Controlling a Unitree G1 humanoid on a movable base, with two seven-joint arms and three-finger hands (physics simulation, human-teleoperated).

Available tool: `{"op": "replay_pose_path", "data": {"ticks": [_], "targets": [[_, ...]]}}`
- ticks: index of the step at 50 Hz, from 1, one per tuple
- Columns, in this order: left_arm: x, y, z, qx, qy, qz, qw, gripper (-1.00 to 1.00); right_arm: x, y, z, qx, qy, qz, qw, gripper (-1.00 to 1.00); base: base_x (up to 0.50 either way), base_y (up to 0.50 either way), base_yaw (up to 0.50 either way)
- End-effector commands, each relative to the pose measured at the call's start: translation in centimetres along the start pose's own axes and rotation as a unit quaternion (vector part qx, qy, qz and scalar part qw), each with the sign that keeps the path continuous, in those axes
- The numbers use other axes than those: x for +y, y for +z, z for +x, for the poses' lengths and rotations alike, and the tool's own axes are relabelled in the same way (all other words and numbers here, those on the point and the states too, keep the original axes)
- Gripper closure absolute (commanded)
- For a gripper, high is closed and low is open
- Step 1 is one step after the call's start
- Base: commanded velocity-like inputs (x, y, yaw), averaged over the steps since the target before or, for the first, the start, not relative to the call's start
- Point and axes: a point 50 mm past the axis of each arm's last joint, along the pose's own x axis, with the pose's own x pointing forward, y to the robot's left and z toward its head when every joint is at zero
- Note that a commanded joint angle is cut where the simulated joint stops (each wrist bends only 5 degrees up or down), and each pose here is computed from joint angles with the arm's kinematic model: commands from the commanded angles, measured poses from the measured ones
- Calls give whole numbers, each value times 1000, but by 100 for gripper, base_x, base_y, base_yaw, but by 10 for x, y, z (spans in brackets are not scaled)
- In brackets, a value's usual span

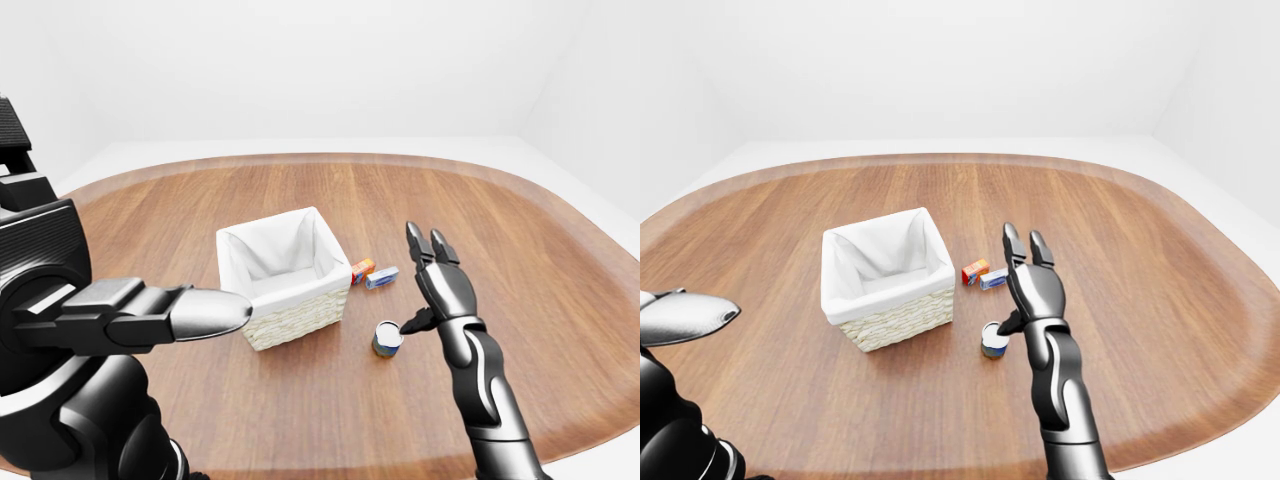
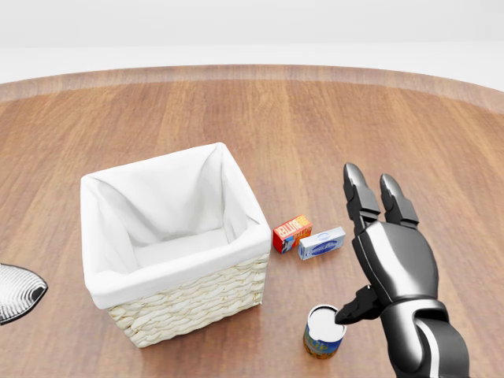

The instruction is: Pick up the alphabet soup and put it in the basket.

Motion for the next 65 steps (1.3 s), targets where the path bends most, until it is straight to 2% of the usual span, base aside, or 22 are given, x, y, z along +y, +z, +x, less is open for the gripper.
{"op": "replay_pose_path", "data": {"ticks": [1, 5, 16, 23, 39, 48, 65], "targets": [[1, 0, 0, -1, 3, 0, 1000, -100, 32, -8, 7, 8, 38, -10, 999, -100, 0, 0, 0], [0, 2, 0, -6, 2, -3, 1000, -100, 42, -7, 7, 16, 71, 21, 997, -100, 0, 0, 0], [1, 0, 1, -2, 3, -1, 1000, -100, 61, -11, 12, 15, 119, -57, 991, -100, 0, 0, 0], [1, -1, 0, 3, 2, -1, 1000, -100, 73, -20, 8, 24, 138, -71, 988, -100, 0, 0, 0], [1, 0, 1, -1, 3, 0, 1000, -100, 94, -21, -6, 24, 166, -82, 982, -100, 0, 0, 0], [0, 0, 0, 0, 1, -1, 1000, -100, 112, -29, -6, 30, 181, -91, 979, -100, 0, 0, 0], [-1, 1, 1, -3, -2, 1, 1000, -100, 122, -27, 5, 28, 192, -100, 976, -100, 0, 0, 0]]}}
